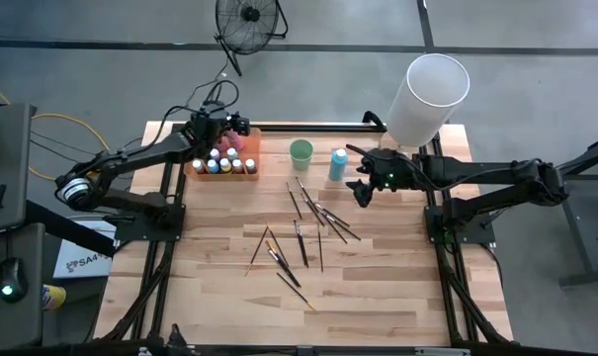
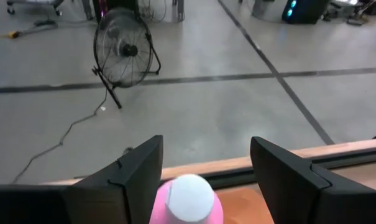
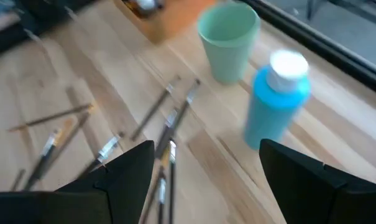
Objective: Pick & Place Paint Supplies
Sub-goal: Put the blue paint bottle into the orange bin
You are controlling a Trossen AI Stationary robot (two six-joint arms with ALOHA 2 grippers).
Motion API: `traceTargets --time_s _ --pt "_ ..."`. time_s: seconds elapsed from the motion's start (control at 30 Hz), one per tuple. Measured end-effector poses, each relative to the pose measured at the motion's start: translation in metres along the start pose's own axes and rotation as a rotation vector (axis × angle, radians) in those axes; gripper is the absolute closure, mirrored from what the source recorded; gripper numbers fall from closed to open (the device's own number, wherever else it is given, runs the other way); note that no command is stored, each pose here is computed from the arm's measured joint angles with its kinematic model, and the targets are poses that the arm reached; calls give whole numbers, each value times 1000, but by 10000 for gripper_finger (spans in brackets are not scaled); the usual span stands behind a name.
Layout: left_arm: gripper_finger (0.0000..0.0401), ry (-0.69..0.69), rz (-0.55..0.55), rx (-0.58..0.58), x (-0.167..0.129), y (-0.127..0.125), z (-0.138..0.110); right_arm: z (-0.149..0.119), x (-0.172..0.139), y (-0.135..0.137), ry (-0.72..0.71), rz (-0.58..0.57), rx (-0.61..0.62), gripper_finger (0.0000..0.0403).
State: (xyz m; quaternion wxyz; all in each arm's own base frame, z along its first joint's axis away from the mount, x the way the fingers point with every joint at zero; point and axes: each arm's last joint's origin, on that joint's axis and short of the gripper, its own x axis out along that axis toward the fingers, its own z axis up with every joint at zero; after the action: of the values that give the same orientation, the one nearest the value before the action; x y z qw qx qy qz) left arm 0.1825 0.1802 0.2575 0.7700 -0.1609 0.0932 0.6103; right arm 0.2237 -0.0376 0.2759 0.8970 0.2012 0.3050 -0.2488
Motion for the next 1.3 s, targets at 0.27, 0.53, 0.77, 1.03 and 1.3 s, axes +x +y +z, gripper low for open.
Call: traceTargets --time_s 0.27,0.53,0.77,1.03,1.3 --pt "167 -74 -43 -9 -18 5 17 -15 -1 -8 149 -77 69 117" --pt "167 -139 -145 19 -30 -2 48 -52 25 -21 187 -121 123 117" --pt "167 -157 -242 26 -35 -7 62 -76 49 -30 -67 -90 181 117" --pt "167 -146 -367 23 -38 -11 68 -105 79 -40 -199 -105 22 117" --pt "167 -125 -422 31 -39 -13 67 -115 121 -49 -273 -200 56 117"
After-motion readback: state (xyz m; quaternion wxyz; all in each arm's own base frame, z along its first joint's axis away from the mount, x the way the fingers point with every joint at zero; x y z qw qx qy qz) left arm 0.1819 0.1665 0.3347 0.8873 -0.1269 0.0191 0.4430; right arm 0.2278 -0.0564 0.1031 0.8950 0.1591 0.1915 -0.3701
